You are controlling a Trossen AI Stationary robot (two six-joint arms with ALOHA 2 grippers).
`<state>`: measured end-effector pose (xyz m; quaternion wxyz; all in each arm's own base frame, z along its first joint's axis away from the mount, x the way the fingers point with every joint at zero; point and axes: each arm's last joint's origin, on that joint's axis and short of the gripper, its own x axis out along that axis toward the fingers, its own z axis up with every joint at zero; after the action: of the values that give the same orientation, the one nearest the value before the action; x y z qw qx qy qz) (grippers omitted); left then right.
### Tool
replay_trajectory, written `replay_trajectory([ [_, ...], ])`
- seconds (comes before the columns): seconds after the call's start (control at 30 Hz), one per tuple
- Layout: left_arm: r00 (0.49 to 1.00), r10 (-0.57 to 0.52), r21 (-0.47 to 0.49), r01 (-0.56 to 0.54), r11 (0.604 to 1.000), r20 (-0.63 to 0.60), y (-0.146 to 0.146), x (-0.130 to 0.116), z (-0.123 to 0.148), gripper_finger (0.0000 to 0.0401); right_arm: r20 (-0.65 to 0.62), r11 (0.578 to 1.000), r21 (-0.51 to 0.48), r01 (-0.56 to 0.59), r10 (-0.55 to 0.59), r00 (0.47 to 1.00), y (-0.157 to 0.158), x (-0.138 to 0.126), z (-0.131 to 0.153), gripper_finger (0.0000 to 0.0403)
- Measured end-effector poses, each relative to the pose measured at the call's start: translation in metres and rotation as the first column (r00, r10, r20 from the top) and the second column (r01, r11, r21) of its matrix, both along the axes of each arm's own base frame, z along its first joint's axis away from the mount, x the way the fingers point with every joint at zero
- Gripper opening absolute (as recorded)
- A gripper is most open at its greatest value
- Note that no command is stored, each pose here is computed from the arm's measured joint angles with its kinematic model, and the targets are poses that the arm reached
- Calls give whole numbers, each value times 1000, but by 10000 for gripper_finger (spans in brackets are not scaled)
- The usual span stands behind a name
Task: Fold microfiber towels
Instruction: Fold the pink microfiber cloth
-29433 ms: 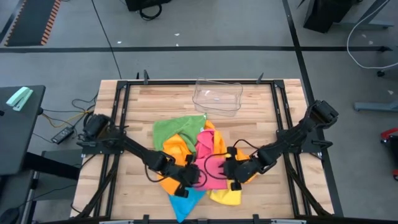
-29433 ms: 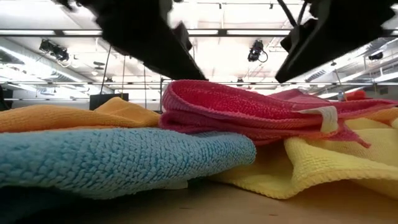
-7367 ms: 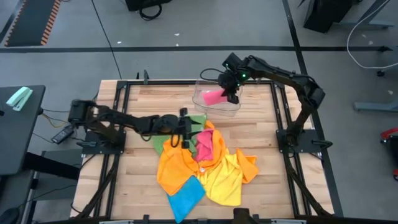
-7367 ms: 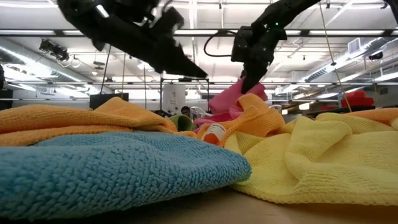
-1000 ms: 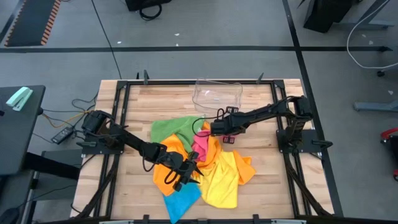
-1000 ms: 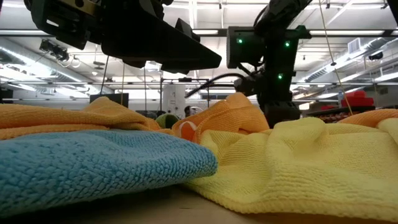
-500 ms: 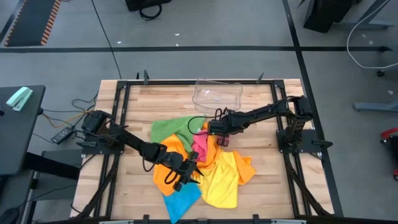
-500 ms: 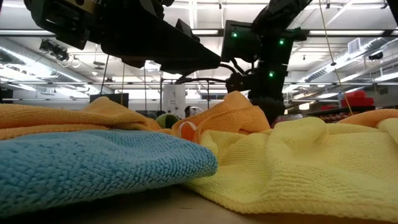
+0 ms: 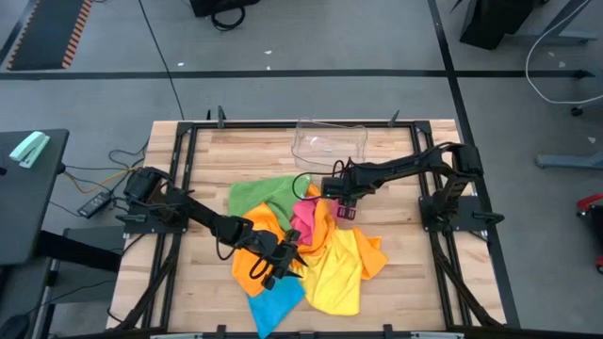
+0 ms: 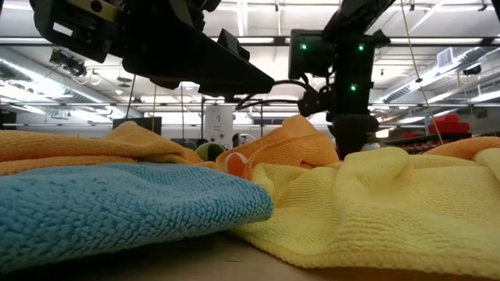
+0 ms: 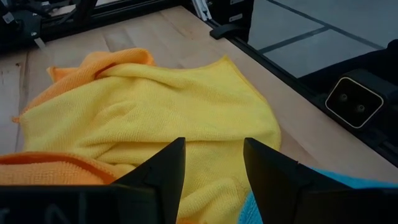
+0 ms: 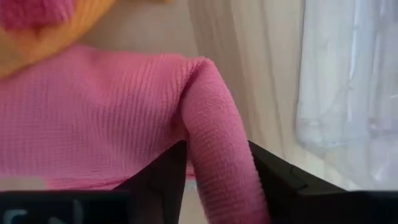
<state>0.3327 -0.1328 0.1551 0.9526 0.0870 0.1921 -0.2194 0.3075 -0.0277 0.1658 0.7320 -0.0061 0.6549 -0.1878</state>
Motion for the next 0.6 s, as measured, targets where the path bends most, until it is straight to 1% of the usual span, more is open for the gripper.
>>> replay_trajectory([
  [0.17,1000,9,-14,-9,1000,-22,0,-1,-1,173,-26,999,5,35,-34,999,-6,-5,-5,138],
  [0.33,1000,7,-13,-7,1000,-26,-1,-1,-2,172,-40,1000,5,16,-16,999,-11,-6,-5,131],
  [0.43,1000,0,-13,0,1000,-26,-3,-2,-2,173,-68,1000,7,20,-20,997,-14,-9,-5,98],
  [0.53,1000,-7,-13,6,1000,-26,-5,-3,-2,172,-99,1000,9,28,-27,995,-16,-13,-5,46],
  [0.6,1000,-10,-14,10,1000,-26,-6,-3,-2,172,-137,999,13,30,-28,990,-16,-16,-5,18],
])
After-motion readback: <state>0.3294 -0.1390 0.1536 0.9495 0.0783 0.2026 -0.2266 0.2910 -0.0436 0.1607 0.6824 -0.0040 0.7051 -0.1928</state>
